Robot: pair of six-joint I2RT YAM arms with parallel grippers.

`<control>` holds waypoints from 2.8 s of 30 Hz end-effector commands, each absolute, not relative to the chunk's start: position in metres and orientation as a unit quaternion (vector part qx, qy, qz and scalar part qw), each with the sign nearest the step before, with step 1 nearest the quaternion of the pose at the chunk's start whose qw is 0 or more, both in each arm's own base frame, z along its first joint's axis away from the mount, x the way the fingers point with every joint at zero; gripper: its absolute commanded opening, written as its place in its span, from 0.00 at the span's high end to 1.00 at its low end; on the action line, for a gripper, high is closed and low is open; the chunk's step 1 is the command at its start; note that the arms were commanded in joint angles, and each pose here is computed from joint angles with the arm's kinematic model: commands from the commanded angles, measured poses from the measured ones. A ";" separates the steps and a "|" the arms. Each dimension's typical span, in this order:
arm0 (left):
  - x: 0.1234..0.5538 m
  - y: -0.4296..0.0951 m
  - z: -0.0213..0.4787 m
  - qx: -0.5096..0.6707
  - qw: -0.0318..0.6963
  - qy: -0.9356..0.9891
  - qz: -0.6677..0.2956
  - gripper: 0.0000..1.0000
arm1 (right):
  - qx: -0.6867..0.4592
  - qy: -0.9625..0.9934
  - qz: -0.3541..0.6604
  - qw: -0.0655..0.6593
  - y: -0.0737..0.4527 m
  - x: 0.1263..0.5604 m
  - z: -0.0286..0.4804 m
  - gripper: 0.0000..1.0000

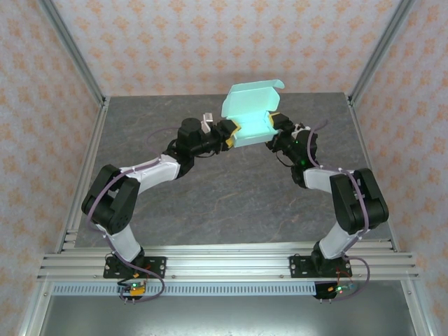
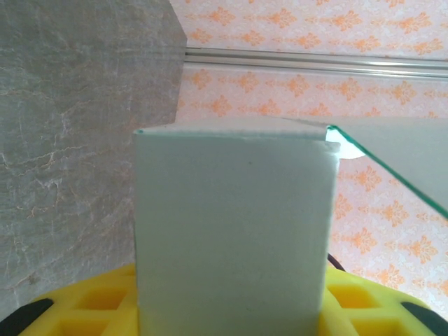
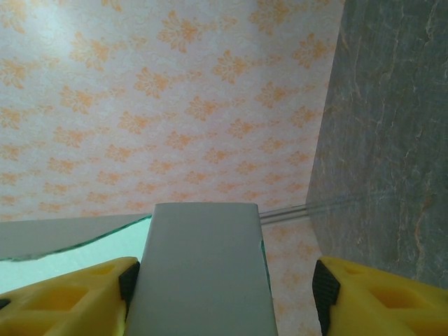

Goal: Fold the paper box

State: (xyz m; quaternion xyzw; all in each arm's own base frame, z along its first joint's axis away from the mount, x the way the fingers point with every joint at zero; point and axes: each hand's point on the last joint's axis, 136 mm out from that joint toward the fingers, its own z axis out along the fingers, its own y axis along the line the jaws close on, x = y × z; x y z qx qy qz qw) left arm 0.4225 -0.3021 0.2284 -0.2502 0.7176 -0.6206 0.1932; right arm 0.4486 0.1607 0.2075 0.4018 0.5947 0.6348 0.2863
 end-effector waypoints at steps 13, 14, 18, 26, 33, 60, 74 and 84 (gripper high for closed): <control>0.423 -0.306 0.250 -0.223 0.213 0.708 -0.636 0.70 | 0.366 0.602 0.642 0.302 0.168 0.454 0.218 0.53; 0.424 -0.307 0.251 -0.219 0.213 0.708 -0.637 0.70 | 0.363 0.615 0.632 0.303 0.170 0.452 0.211 0.54; 0.425 -0.308 0.248 -0.217 0.214 0.714 -0.630 0.70 | 0.336 0.663 0.594 0.307 0.179 0.445 0.192 0.59; 0.430 -0.309 0.237 -0.222 0.213 0.721 -0.621 0.70 | 0.305 0.739 0.500 0.334 0.176 0.430 0.156 0.61; 0.434 -0.296 0.203 -0.240 0.216 0.740 -0.590 0.70 | 0.330 0.713 0.525 0.327 0.166 0.431 0.165 0.42; 0.401 -0.252 0.030 -0.049 0.141 0.890 -0.431 0.48 | 0.051 0.849 0.311 0.425 0.142 0.397 0.193 0.16; 0.384 -0.220 0.107 -0.062 0.213 0.889 -0.400 0.20 | 0.145 0.870 0.291 0.370 0.125 0.395 0.236 0.09; 0.396 -0.185 0.186 0.011 0.327 0.903 -0.277 0.00 | 0.152 0.859 0.402 0.278 0.148 0.420 0.223 0.07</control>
